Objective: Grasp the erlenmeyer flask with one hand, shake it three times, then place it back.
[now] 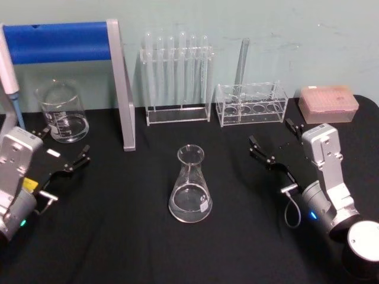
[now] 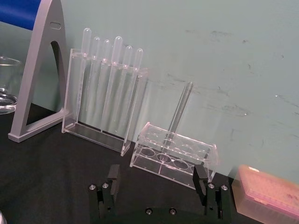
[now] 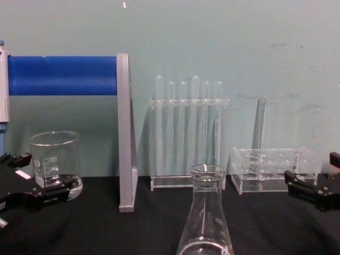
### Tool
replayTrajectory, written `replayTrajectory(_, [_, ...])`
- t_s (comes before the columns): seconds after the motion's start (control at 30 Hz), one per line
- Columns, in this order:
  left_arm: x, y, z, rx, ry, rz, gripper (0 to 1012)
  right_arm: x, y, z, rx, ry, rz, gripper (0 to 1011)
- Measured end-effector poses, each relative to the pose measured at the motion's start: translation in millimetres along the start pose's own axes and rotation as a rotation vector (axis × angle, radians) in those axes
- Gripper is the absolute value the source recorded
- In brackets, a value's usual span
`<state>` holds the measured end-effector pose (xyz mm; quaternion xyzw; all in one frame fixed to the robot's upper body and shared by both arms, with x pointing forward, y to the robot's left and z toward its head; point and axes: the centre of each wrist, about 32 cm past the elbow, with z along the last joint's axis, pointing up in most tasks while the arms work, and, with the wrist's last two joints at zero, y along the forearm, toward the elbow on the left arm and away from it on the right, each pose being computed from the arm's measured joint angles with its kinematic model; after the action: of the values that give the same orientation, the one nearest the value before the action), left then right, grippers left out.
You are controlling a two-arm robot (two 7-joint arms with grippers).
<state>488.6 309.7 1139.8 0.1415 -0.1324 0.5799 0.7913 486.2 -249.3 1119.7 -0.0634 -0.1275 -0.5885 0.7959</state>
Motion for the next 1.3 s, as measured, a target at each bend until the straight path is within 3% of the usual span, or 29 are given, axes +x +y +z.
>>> replayTrajectory(1.3, [0.0,0.0,0.0,0.0,0.0,0.0,1001,0.0,0.0,0.0,0.0,0.0,0.0,1000])
